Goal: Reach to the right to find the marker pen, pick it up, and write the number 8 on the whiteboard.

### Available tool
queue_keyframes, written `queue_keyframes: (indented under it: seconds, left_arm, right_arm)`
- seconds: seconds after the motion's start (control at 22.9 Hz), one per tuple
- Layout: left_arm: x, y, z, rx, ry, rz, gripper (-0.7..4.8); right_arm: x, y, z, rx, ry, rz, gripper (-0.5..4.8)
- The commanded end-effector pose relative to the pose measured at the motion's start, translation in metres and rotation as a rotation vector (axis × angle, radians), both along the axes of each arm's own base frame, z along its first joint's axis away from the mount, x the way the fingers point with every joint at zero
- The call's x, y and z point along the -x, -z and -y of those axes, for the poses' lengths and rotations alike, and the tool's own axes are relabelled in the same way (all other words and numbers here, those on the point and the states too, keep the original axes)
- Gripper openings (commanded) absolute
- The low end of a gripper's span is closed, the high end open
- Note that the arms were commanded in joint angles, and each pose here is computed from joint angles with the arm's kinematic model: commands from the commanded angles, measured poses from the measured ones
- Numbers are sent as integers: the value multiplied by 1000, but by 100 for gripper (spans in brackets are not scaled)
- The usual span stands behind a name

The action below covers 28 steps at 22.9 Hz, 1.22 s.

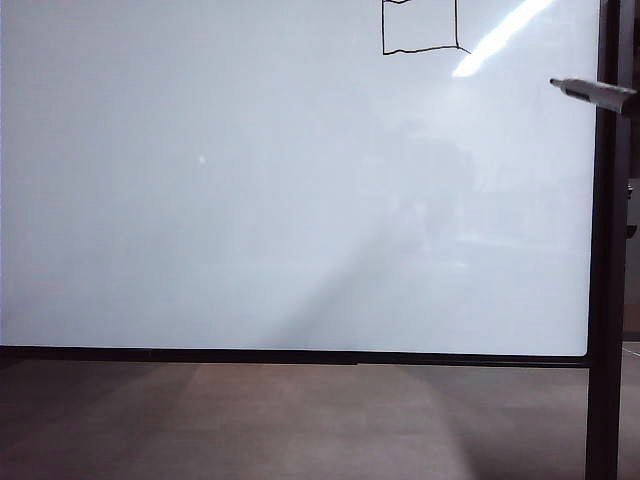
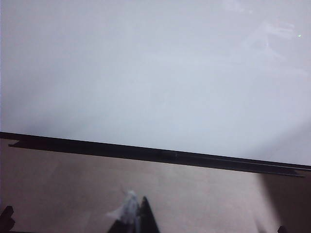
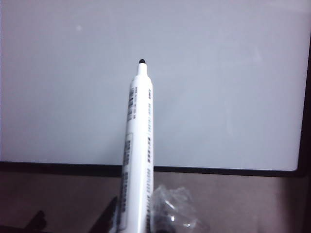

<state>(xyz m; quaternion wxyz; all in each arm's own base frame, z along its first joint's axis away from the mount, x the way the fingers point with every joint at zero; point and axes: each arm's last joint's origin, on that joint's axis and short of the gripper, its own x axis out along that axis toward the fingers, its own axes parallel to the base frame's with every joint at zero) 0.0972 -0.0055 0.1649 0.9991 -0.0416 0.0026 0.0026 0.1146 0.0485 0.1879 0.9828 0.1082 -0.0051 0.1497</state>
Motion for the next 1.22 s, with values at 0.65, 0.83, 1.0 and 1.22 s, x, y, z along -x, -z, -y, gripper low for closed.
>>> queue_keyframes:
  seconds: [0.65,0.83,1.0,1.22]
  left_arm:
    - [0,-2,0,4,-2,18,-5]
    - [0,-2,0,4,-1,18,-5]
    - [0,-2,0,4,-2,16,-5]
    - [0,-2,0,4,-2,16,-5]
  right_arm:
    - [21,-6,32,7,125,118,-5]
    - [21,2,37,13,177,105,-5]
    - [20,3,37,43,187,105,-5]
    - [20,3,39,49,201,105,-5]
